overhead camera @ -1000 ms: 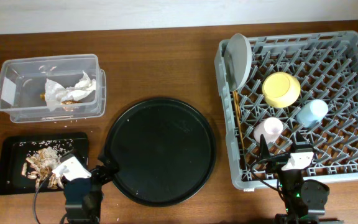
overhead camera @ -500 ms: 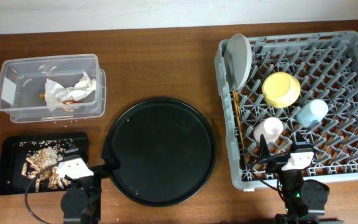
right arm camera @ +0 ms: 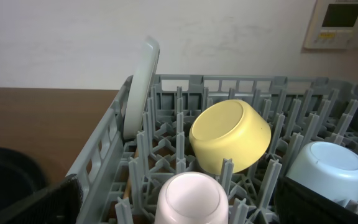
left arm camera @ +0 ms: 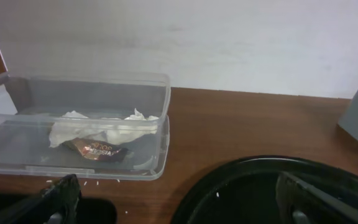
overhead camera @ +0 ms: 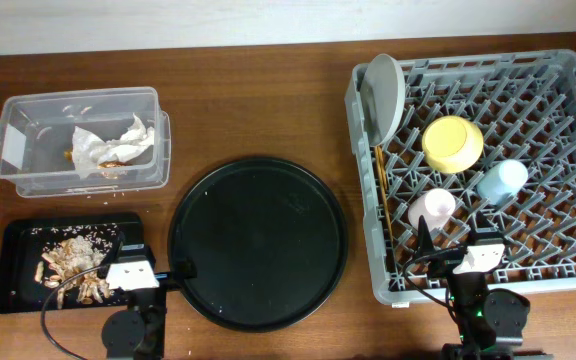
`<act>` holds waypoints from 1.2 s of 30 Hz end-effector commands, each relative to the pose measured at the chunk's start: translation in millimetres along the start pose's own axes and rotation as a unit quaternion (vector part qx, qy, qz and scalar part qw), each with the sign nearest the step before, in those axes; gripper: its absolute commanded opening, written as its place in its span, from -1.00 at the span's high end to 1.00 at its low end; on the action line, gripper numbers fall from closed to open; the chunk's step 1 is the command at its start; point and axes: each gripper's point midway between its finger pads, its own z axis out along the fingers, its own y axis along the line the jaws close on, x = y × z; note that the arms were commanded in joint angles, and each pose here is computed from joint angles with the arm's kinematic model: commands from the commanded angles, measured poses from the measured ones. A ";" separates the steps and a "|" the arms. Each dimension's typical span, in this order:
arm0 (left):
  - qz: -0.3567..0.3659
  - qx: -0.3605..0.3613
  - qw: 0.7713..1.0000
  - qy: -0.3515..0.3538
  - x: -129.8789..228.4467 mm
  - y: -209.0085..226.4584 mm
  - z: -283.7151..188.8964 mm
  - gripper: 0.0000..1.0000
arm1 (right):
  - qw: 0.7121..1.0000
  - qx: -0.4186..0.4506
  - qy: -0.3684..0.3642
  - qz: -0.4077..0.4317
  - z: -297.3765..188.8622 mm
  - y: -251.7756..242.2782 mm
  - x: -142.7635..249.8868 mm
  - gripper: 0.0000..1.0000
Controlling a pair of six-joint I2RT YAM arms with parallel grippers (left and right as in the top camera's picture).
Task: Sort waste into correct bins and load items into the dishwasher rack
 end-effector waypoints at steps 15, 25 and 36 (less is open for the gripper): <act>0.041 0.027 0.999 0.003 2.8 -9.6 -0.4 -0.98 | 1.000 0.002 0.002 -0.003 0.1 -0.1 2.7 -0.97; 0.041 0.027 0.999 0.003 2.9 -9.6 -0.4 -0.98 | 1.000 0.002 0.002 -0.003 0.1 -0.1 2.7 -0.97; 0.041 0.027 0.999 0.003 2.8 -9.6 -0.4 -0.98 | 1.000 0.002 0.002 -0.003 0.1 -0.1 2.7 -0.97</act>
